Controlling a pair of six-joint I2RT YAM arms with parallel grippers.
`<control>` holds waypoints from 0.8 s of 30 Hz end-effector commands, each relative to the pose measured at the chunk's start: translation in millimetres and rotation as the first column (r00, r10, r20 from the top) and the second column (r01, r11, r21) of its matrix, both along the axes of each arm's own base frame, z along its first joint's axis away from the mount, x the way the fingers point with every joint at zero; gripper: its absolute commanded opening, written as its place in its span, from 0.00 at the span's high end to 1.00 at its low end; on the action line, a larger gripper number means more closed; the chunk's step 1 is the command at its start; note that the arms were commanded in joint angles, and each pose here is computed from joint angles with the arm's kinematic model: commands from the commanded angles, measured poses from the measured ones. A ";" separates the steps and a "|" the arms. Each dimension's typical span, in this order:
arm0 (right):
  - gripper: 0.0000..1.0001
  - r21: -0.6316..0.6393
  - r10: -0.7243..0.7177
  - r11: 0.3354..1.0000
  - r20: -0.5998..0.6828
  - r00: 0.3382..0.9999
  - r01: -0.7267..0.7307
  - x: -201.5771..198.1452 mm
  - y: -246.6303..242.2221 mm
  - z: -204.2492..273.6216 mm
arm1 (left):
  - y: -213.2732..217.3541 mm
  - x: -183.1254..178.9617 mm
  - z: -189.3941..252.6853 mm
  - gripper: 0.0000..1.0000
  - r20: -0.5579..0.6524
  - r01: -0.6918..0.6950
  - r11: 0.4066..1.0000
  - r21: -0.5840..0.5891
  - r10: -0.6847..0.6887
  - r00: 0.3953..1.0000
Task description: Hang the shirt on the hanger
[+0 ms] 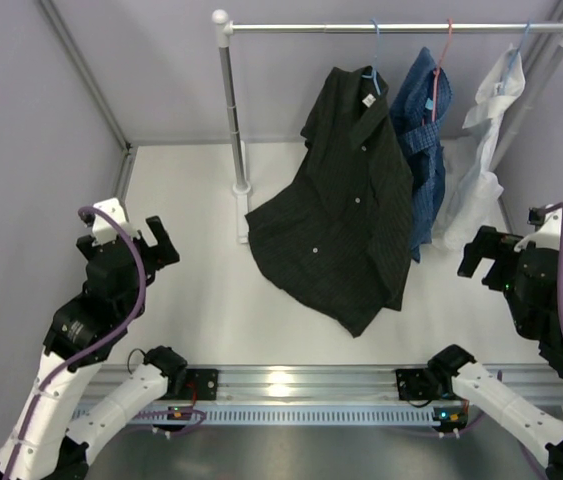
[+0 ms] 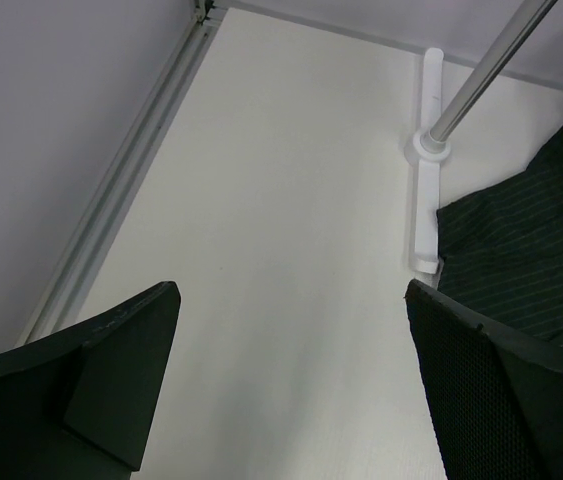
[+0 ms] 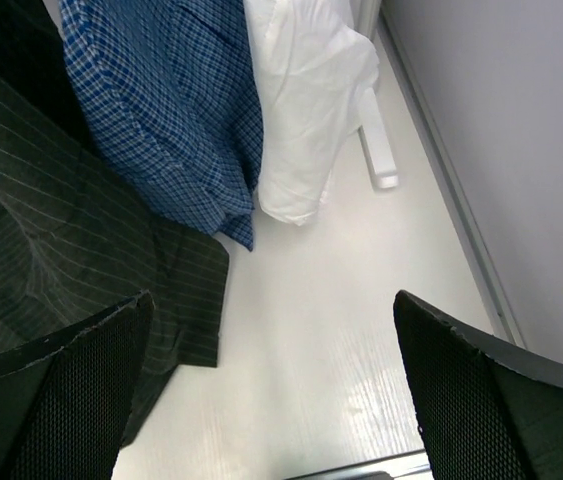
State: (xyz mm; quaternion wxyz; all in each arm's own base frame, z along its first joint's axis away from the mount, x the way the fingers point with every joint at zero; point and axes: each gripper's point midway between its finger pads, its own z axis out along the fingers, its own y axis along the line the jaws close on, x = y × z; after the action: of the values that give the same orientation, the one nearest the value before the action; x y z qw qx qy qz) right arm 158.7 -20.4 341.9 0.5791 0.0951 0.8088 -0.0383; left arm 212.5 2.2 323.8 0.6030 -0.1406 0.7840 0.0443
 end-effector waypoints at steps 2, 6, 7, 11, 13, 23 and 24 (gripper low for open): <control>0.01 -0.031 -0.044 0.999 -0.003 0.999 0.044 -1.7 -9.7 -5.0 | -2.3 -7.4 -13.6 0.02 -0.017 0.054 0.998 0.017 -0.054 0.998; 0.00 -0.058 -0.052 0.997 -0.009 0.999 0.051 3.0 -9.9 -5.0 | -0.7 -9.5 -22.1 0.02 -0.031 0.058 0.998 0.033 -0.057 0.998; 0.01 -0.058 -0.051 0.997 -0.005 0.999 0.051 3.2 -9.9 -4.6 | -0.5 -9.3 -24.4 0.02 -0.036 0.057 0.998 0.037 -0.055 0.998; 0.01 -0.065 -0.045 0.997 0.001 0.999 0.045 7.6 -7.5 -6.0 | -3.1 -7.0 -30.4 0.02 -0.053 0.060 0.998 0.034 -0.058 0.997; 0.01 -0.051 -0.039 0.998 0.020 0.999 0.040 9.6 -5.4 -3.2 | -4.8 -5.6 -32.1 0.02 -0.057 0.060 0.998 0.028 -0.059 0.997; 0.01 -0.053 -0.025 0.998 0.040 0.999 0.027 17.6 -0.1 -2.5 | -9.5 0.0 -37.0 0.02 -0.067 0.079 0.996 0.042 -0.076 0.995; 0.01 -0.052 -0.025 0.998 0.043 0.999 0.027 18.1 0.2 -2.3 | -9.8 0.7 -37.1 0.02 -0.065 0.079 0.996 0.041 -0.077 0.995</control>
State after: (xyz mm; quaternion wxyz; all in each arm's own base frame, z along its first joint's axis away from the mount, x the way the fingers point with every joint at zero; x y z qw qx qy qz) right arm 167.9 -22.6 328.3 0.5751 0.0813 0.8108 -0.0717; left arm 207.4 -3.7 284.7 0.5756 -0.0997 0.8103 0.0474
